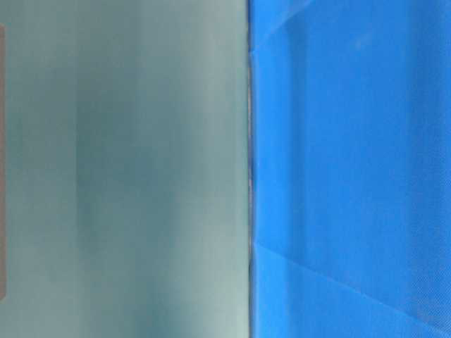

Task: Lift up the cardboard box by clamping it between your arms.
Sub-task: 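Lift the clamped box upward with both grippers, then lower the clamped box back onto the table with both grippers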

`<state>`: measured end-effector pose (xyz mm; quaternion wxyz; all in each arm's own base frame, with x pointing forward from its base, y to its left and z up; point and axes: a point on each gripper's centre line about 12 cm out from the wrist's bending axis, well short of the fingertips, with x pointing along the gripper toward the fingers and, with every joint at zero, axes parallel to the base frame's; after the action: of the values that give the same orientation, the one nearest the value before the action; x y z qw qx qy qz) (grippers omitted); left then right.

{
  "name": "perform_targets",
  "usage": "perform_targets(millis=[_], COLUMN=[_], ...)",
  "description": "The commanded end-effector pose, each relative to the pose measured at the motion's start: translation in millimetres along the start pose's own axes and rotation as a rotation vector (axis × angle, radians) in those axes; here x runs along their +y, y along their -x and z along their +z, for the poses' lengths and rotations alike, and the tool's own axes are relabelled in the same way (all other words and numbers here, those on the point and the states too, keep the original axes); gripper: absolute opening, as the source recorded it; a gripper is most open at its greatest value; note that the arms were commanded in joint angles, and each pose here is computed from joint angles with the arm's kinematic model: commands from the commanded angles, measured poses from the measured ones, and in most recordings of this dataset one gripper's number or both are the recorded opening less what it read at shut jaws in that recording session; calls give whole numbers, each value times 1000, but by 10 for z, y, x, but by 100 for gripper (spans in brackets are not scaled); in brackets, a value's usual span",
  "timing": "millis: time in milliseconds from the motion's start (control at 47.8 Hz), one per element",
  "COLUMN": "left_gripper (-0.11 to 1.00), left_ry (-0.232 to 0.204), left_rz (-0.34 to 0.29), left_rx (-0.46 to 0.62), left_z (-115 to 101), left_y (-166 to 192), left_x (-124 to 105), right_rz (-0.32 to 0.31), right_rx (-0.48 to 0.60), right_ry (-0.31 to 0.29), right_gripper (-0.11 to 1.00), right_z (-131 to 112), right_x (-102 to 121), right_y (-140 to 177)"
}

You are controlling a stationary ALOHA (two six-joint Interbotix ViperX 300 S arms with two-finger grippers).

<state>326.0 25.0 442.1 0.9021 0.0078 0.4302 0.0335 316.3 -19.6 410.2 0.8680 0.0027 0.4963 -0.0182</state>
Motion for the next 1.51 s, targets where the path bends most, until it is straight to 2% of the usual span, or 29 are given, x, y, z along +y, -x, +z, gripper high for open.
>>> perform_targets(millis=[0, 314, 460, 816, 1255, 1485], left_gripper=[86, 86, 86, 86, 86, 86], left_ry=[6, 9, 9, 1, -2, 4], left_rz=[-2, 3, 0, -4, -2, 5], left_rx=[-51, -60, -26, 12, 11, 34], left_z=[161, 182, 111, -195, -460, -730], left_y=[-25, -5, -152, -679, -1128, -1483], left_x=[-4, 12, 0, -32, -43, -8], right_rz=[0, -6, -5, -7, -6, -9], right_rx=[-52, -44, -9, -9, 20, 13], right_ry=[-6, -10, -8, -10, -6, -9], right_gripper=[98, 98, 98, 98, 98, 98], right_z=[150, 138, 44, -169, -520, -702], right_x=[-11, -38, -41, -51, -38, -44], right_y=[-5, -30, -223, -681, -1265, -1573])
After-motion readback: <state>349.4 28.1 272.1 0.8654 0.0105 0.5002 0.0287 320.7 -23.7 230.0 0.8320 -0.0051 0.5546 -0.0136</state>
